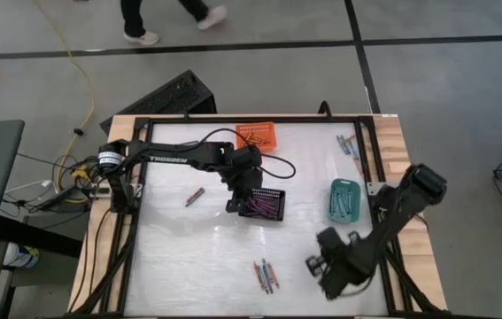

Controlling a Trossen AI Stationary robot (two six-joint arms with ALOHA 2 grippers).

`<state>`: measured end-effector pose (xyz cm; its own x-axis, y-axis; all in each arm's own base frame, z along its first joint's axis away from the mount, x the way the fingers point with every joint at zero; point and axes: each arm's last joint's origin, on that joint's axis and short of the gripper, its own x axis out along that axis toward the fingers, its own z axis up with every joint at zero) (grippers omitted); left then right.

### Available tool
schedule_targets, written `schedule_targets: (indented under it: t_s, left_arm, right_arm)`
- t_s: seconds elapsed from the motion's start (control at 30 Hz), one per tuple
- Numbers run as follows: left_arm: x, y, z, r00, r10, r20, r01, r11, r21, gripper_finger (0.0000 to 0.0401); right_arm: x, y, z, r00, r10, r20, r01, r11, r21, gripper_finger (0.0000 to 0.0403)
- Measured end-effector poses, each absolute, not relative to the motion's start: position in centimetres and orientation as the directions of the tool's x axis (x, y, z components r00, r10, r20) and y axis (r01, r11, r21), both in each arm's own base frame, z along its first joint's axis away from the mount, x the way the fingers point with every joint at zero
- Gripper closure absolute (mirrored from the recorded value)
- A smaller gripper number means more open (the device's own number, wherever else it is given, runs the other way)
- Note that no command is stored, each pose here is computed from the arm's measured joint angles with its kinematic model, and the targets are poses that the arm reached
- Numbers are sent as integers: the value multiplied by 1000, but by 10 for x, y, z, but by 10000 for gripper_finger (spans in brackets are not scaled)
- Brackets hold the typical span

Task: Sort crayons
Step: Put the blue green crayon into the green bin

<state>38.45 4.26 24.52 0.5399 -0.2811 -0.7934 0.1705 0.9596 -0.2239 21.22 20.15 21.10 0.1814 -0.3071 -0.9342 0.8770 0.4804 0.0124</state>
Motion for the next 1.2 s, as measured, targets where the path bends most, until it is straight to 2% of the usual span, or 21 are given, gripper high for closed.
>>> schedule_targets:
  t_s: [0.1,0.4,0.8,1.2]
  left_arm:
    - [384,43,245,539,-277,-796,166,961,-222,248]
    - [384,43,245,533,-276,-800,142,961,-236,248]
    - [382,42,244,516,-277,-811,136,961,-242,248]
    - [382,43,244,516,-277,-810,147,961,-235,248]
  right_arm:
    - [207,178,225,207,-372,-905,888,459,14,402]
    - [184,116,250,241,-425,-872,918,392,63,403]
    - [144,71,248,251,-421,-872,947,294,130,403]
    - [126,48,240,233,-387,-892,966,200,166,403]
